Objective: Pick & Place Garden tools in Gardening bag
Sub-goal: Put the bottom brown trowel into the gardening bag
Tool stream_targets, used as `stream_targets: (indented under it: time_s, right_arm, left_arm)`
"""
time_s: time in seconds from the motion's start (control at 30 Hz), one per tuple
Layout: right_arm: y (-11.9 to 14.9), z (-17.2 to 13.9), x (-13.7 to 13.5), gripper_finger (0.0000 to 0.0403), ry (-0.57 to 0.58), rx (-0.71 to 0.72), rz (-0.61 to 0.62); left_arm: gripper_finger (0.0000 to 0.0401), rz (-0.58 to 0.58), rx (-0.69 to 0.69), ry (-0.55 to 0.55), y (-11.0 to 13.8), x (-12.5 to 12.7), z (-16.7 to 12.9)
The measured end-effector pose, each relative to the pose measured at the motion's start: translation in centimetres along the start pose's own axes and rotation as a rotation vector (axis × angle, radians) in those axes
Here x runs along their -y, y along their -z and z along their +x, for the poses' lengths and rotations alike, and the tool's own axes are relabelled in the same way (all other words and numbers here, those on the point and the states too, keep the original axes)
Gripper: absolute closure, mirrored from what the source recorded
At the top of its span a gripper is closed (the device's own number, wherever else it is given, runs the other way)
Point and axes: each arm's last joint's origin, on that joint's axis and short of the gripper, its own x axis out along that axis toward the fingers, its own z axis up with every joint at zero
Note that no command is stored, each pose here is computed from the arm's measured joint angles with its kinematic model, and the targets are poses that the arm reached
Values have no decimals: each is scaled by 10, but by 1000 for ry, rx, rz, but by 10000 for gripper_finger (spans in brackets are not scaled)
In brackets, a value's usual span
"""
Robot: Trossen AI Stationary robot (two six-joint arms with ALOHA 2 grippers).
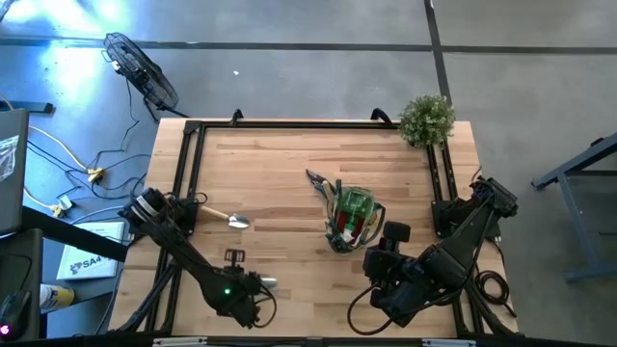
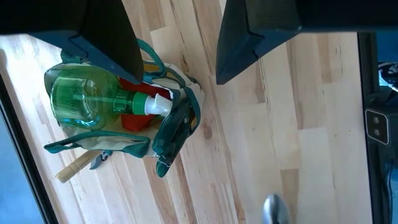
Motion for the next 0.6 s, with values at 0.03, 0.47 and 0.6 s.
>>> stream_targets:
  time_s: [0.03,0.47,0.6]
  right_arm:
    - [0,0,0,210,0,0,0]
    - [14,46,-7,210,145,46,-79]
    - [3,56,-7,210,173,137,-103]
  left_arm:
    - [349,-10,-28,-6,0,-2,-10]
    - [349,48,54,97,-11,-18,-133]
    - [349,-29,83,98,-22,-31,-137]
